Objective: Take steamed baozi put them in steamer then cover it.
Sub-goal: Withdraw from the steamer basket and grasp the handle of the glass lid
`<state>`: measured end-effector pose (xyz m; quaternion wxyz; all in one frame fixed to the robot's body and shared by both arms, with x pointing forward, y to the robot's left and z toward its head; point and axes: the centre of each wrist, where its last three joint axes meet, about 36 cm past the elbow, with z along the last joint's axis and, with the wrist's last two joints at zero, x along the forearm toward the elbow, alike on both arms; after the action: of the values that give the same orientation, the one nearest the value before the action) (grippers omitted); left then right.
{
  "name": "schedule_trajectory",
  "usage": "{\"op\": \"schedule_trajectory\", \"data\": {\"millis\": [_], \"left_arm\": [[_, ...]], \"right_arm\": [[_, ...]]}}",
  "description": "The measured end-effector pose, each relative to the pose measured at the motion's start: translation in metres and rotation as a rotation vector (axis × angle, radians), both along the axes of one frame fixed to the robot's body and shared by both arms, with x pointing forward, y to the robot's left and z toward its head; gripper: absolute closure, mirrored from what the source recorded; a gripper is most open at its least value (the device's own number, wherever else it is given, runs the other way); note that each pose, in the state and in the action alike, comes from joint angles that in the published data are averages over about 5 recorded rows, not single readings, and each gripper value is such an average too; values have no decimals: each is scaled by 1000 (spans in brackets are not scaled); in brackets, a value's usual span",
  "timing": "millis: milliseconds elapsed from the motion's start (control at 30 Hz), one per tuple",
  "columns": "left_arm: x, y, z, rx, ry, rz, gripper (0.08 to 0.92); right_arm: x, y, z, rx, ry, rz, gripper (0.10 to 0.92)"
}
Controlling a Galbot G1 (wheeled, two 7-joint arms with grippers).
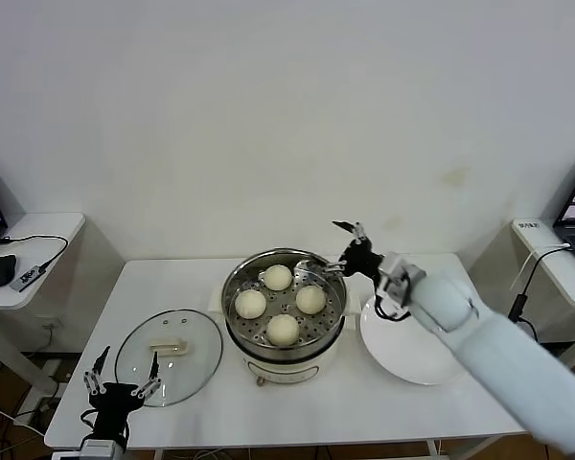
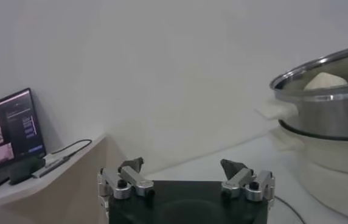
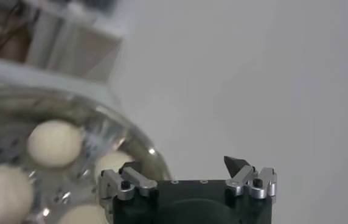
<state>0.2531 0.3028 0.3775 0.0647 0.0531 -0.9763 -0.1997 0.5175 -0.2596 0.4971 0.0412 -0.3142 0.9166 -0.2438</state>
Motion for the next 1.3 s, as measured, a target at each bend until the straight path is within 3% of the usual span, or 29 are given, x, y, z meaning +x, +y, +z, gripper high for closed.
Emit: {"op": "schedule_trajectory", "data": {"millis": [200,400,800,967,1300], "left_arm": [[3,10,-9,138,2,-12,177],[8,29,-20,422,13,-56,177],[29,61,-50,971,73,-243,177],[45,68,-61,1081,90,-290,177],[69,70,-75,1155,96,-331,177]], "right_arm": [[-34,-37,-37,182,-36,-147,200],[-81,-72,-69,310,-41,-330,200],[-165,-112,-106,396,-35,-613,200],[-187,-117,-116,404,-25,-677,200],[-214,-119,-126,400,-8,-744,200]]}}
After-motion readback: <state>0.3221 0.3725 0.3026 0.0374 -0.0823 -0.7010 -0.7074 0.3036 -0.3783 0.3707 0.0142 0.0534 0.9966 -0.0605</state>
